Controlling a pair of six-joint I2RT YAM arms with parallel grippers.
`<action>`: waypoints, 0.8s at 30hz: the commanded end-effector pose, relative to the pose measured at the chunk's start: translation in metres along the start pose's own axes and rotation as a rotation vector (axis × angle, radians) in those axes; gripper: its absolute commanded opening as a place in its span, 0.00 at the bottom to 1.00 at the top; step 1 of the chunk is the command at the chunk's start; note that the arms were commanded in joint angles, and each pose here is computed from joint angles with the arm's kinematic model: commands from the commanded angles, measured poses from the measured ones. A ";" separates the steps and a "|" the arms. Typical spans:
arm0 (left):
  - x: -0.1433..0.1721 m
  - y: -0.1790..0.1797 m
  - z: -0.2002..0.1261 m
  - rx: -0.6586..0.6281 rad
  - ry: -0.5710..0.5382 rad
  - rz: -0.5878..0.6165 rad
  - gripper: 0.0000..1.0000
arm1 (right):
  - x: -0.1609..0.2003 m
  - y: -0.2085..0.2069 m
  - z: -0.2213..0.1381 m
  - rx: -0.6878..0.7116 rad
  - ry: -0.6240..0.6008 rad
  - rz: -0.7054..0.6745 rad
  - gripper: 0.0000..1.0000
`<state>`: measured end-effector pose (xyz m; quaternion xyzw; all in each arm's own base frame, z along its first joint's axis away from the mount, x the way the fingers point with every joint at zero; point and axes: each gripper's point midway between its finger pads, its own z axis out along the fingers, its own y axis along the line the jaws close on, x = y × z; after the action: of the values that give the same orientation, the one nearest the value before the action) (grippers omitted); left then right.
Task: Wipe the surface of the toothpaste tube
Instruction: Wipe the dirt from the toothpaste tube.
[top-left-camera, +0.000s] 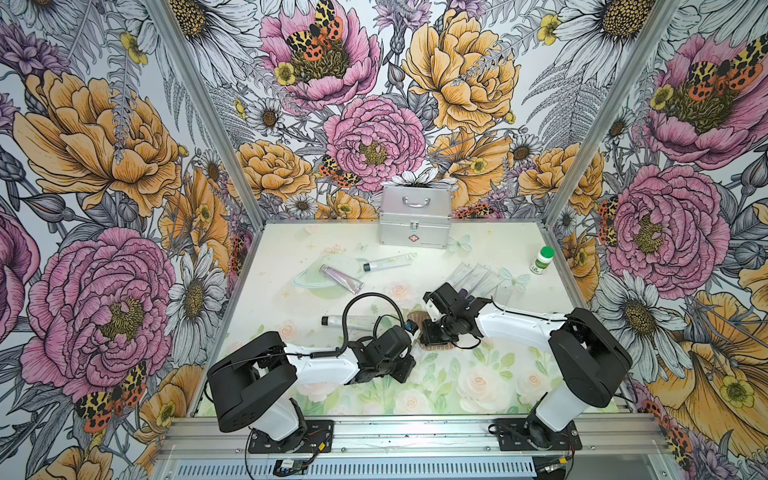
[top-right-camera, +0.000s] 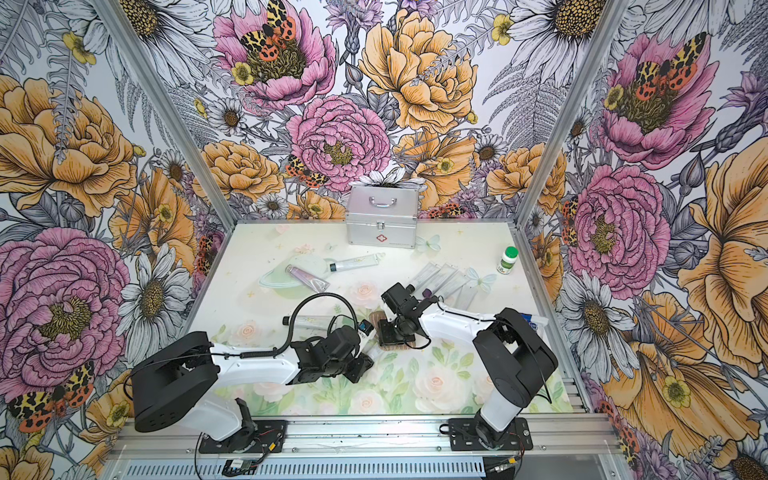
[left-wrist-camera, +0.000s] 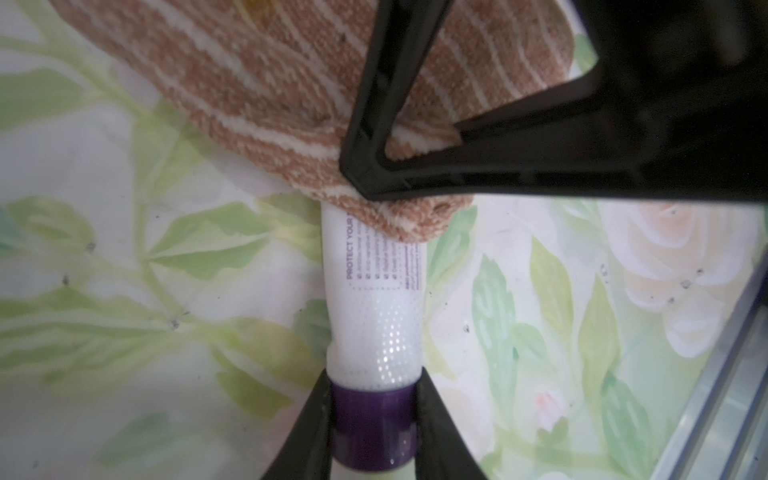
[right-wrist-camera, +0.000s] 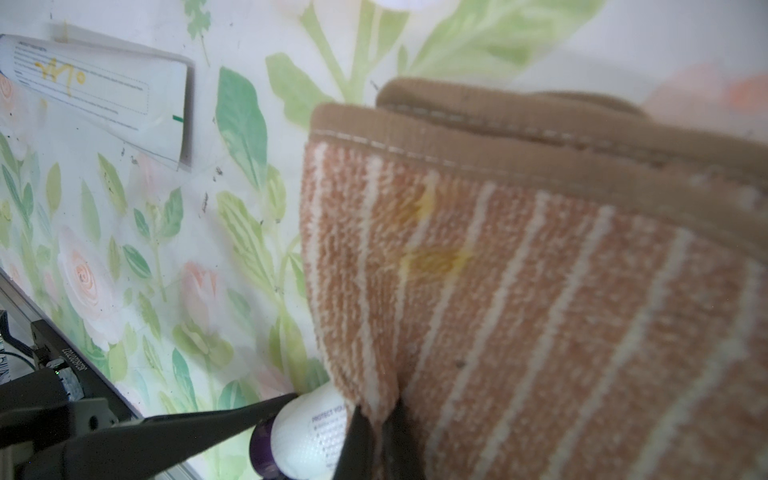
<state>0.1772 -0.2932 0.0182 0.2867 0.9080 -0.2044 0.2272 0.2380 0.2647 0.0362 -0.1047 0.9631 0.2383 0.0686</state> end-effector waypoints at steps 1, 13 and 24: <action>0.002 0.015 -0.001 -0.041 -0.014 -0.040 0.26 | 0.039 -0.071 0.014 0.257 0.143 0.053 0.00; 0.003 0.017 -0.002 -0.043 -0.021 -0.045 0.26 | 0.024 -0.065 0.003 0.247 0.110 0.041 0.00; 0.002 0.020 -0.002 -0.057 -0.030 -0.049 0.26 | 0.054 -0.013 0.008 0.065 0.156 0.027 0.00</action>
<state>0.1781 -0.2925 0.0182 0.2797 0.9063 -0.2134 0.2342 0.2293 0.2619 0.0381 -0.1171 0.9663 0.2160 0.0771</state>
